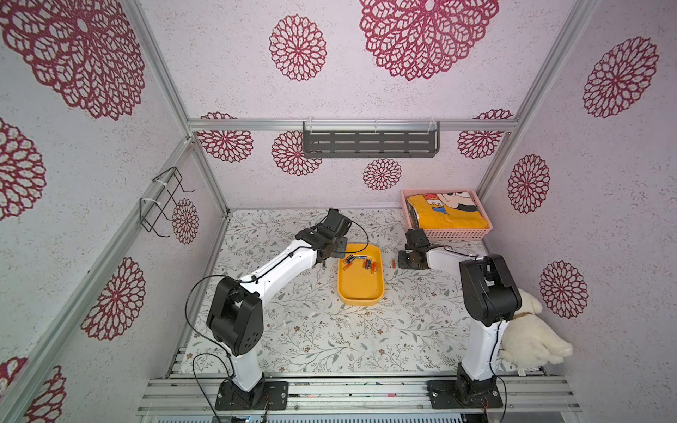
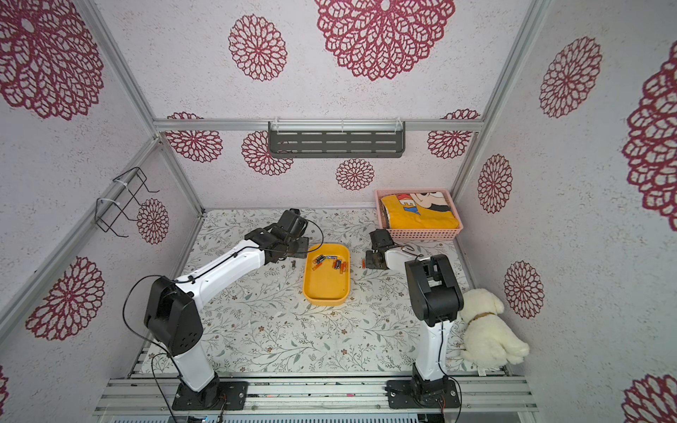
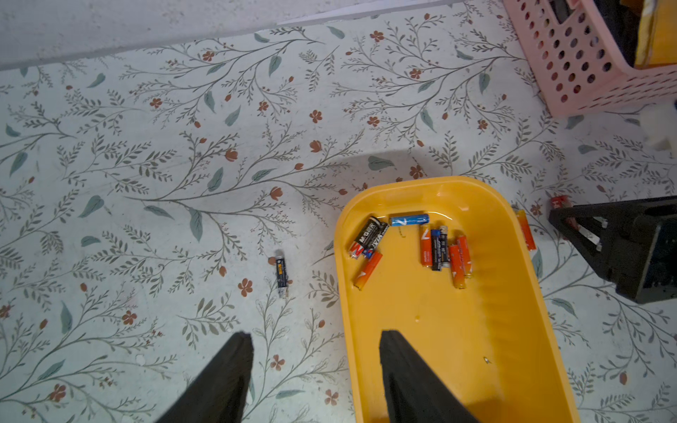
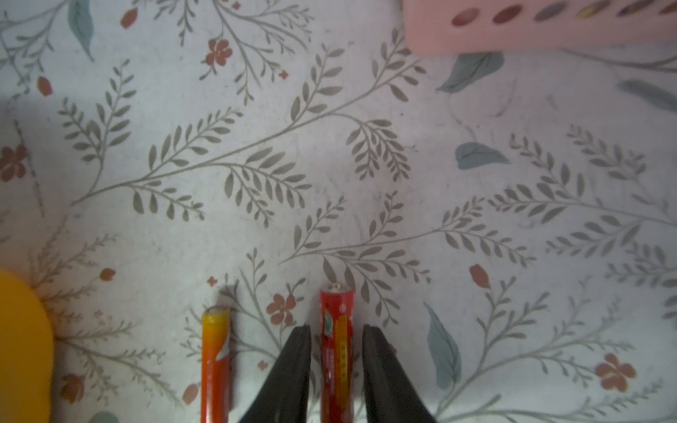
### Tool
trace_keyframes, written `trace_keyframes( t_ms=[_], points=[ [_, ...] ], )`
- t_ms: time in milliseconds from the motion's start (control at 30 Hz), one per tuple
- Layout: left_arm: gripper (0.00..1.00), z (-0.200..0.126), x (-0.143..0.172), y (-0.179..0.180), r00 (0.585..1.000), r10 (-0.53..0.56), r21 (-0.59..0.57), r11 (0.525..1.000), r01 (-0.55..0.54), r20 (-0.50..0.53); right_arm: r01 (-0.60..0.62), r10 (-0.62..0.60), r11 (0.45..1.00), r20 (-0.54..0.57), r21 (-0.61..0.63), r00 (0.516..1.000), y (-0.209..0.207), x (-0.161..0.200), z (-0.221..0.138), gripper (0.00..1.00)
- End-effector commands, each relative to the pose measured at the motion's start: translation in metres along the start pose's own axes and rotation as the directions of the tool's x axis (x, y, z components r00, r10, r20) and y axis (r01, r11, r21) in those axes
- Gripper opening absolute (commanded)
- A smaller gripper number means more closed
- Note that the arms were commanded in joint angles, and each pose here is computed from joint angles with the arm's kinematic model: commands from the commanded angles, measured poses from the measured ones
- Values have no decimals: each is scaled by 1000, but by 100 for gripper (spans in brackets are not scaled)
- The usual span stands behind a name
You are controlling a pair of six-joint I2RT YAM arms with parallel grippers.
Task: Take the batteries out of the storage box
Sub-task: Place the battery at the center of the board, then pick up the battery from the storage box.
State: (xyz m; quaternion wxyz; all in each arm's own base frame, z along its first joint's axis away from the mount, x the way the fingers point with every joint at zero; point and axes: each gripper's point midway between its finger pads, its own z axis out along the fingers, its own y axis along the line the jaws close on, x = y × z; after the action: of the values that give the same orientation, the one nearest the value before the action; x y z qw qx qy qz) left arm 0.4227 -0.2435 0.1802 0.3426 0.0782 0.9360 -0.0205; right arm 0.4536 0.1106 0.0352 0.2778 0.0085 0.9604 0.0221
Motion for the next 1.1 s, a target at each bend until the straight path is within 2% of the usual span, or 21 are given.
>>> trace_keyframes(
  t_ms=[0, 133, 267, 367, 700, 1067],
  points=[
    [56, 13, 11, -16, 995, 68, 1, 998, -68, -78, -21, 24, 999, 100, -31, 995, 1, -33, -51, 36],
    [53, 44, 25, -39, 981, 80, 45, 996, -73, -174, -38, 54, 997, 227, -73, 972, 2, -52, -93, 41],
    [46, 67, 35, -56, 964, 106, 78, 993, -89, -246, -78, 127, 988, 408, -136, 904, -4, -56, -131, 43],
    [45, 81, 41, -61, 951, 124, 79, 991, -105, -284, -108, 169, 982, 471, -153, 866, -12, -49, -143, 43],
    [45, 115, 71, -58, 901, 162, 37, 986, -161, -402, -128, 172, 984, 502, -122, 848, -23, -39, -149, 43],
    [45, 139, 92, -53, 880, 167, 4, 983, -185, -444, -132, 167, 986, 531, -104, 831, -28, -40, -156, 42]
  ],
)
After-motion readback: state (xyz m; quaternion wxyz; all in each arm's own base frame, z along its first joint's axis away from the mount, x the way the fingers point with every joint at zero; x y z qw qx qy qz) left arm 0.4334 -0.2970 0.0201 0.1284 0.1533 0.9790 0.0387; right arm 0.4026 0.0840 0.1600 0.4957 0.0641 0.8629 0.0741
